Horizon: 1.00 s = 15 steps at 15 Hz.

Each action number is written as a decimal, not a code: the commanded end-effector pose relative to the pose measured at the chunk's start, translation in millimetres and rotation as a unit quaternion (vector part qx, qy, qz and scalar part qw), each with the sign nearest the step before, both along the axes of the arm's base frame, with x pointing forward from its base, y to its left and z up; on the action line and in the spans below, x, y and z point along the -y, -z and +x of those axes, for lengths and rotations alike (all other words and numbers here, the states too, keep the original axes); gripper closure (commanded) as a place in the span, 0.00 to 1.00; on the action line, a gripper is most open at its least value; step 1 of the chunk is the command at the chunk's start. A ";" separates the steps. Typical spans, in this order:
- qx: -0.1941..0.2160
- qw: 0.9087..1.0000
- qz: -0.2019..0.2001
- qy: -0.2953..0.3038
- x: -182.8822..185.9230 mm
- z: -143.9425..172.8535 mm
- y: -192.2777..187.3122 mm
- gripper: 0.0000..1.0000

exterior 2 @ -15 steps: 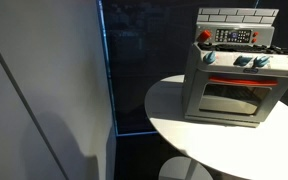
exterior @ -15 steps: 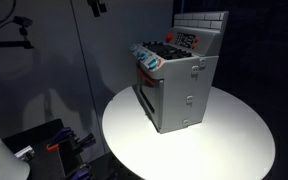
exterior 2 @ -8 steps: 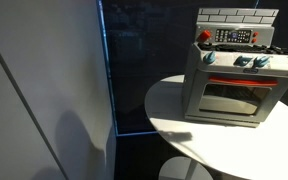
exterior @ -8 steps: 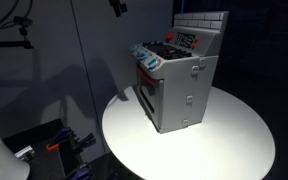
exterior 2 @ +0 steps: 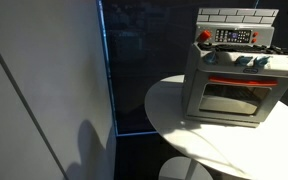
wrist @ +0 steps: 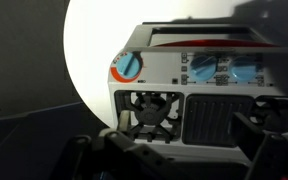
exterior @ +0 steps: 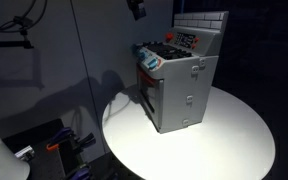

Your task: Push the top right button on toy stove

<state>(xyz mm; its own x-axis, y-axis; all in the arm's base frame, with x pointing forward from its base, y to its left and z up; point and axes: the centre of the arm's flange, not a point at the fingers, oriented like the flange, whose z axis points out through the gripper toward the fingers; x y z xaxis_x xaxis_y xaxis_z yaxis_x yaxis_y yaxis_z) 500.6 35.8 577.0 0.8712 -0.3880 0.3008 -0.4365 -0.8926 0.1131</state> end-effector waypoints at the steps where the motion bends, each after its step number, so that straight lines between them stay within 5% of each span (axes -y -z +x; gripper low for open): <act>1: 0.019 0.999 -0.010 0.039 22.1 26.3 -3.1 0.00; 7: 0.037 0.996 -0.025 0.080 46.9 49.1 6.4 0.00; 15: 0.024 0.998 -0.019 0.062 41.5 36.7 16.0 0.00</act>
<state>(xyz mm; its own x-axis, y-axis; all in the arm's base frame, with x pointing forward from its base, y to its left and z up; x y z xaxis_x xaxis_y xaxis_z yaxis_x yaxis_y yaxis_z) 537.3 -5.6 561.0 0.8016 -0.4796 0.3569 -0.5489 -0.8270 0.1216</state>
